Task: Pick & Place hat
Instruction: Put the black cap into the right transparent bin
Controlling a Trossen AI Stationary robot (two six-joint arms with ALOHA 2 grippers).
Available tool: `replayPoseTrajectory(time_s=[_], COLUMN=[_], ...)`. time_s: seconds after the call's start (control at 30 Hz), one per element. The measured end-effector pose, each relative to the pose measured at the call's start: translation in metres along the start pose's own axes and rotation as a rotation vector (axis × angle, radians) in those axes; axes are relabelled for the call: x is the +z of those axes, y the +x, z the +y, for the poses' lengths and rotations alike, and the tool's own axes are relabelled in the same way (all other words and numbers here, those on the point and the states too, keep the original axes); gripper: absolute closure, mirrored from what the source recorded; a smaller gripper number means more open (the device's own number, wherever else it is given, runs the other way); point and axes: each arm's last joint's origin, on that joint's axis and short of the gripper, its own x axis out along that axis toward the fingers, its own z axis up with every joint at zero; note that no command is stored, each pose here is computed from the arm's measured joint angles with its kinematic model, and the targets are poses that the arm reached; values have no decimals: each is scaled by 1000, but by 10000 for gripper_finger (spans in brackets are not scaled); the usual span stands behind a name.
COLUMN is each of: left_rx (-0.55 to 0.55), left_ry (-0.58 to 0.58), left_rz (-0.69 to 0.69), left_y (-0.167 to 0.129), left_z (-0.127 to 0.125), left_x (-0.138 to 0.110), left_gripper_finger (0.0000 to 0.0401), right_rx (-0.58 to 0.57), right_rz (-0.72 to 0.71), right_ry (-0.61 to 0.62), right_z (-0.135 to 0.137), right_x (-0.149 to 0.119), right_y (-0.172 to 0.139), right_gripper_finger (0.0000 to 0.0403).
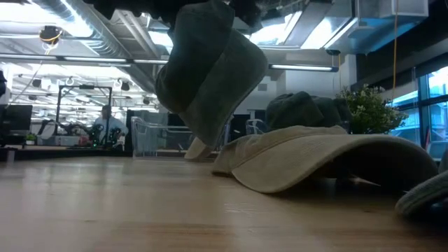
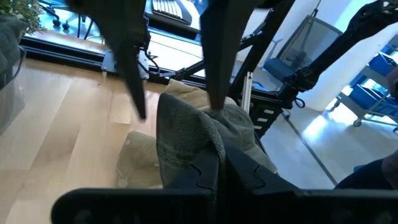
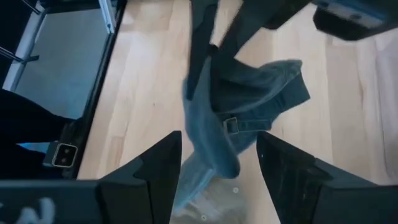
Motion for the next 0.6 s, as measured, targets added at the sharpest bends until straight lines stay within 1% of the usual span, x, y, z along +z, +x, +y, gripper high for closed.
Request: replayPoseTrajectory(time_s=[0.13, 0.27, 0.37, 0.47, 0.6], left_rx=[-2, -5, -9, -17, -55], left_ry=[1, 3, 9, 18, 30], left_rz=[-2, -7, -18, -38, -54], left_y=[0, 0, 0, 0, 0], left_z=[0, 0, -1, -1, -3], left_x=[0, 1, 2, 4, 6], left_gripper_finger=[398, 398, 398, 398, 398], right_rx=[38, 52, 121, 149, 136], right_rz=[-14, -13, -11, -7, -7], right_ry=[-4, -6, 12, 20, 13], right_z=[-1, 0, 2, 5, 6], right_x=[2, 2, 2, 2, 2], right_y=[7, 9, 9, 10, 12], right_gripper_finger=[193, 194, 206, 236, 301])
